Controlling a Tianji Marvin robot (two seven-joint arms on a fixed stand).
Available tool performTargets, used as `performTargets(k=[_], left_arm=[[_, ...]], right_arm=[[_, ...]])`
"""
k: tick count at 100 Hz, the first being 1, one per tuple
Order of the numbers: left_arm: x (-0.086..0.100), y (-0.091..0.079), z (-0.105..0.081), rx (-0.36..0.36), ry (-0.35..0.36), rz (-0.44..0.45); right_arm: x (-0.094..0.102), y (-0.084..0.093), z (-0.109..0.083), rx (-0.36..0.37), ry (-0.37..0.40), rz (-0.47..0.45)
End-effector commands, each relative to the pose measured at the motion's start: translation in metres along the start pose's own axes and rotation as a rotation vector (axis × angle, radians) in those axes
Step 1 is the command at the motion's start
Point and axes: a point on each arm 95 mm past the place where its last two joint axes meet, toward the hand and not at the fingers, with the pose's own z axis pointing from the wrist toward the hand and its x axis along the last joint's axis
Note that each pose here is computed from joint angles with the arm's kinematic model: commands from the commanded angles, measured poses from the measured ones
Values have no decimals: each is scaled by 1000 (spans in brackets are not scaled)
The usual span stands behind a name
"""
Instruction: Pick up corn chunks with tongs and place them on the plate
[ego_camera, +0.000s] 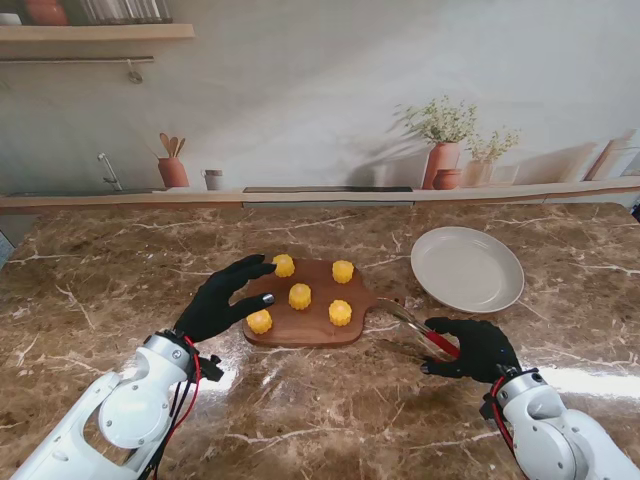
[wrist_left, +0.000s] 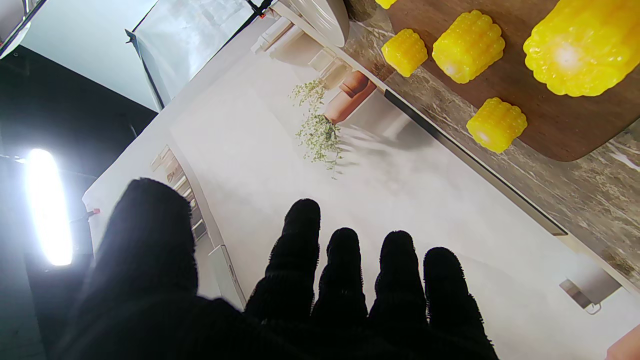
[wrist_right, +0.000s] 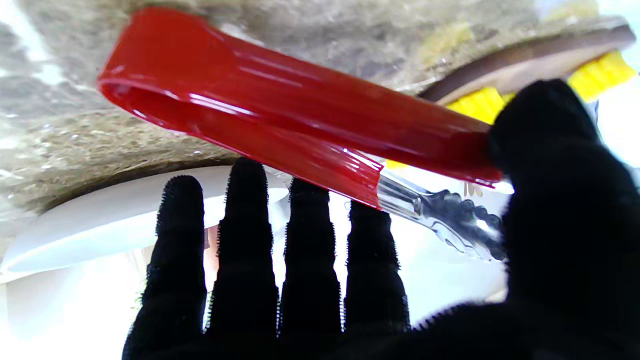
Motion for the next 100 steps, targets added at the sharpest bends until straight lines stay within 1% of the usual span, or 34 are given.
performTargets(k=[1,9,18,27,47,77,89,100], left_arm=[[0,2,-3,-1,-4,-2],[-1,3,-4,1,-6,-2],[-1,3,-5,1,-9,-4],[-1,2,-6,1,-11,-5],[-1,2,-6,1,-11,-3],[-1,1,-7,0,-12,4],[0,0,-7,-1,-10,7],[0,0,-6,-1,-7,9]], right_arm=[[2,-4,0,6,-14,30],[3,-7,2,2,-21,65],[3,-13,4,-3,-32,134],[3,-20,6,-4,-49,223],[1,-32,8,4,-73,307],[1,-45,12,0,-90,393],[2,-43,13,-17,-81,415],[2,-37,12,-37,-70,394]])
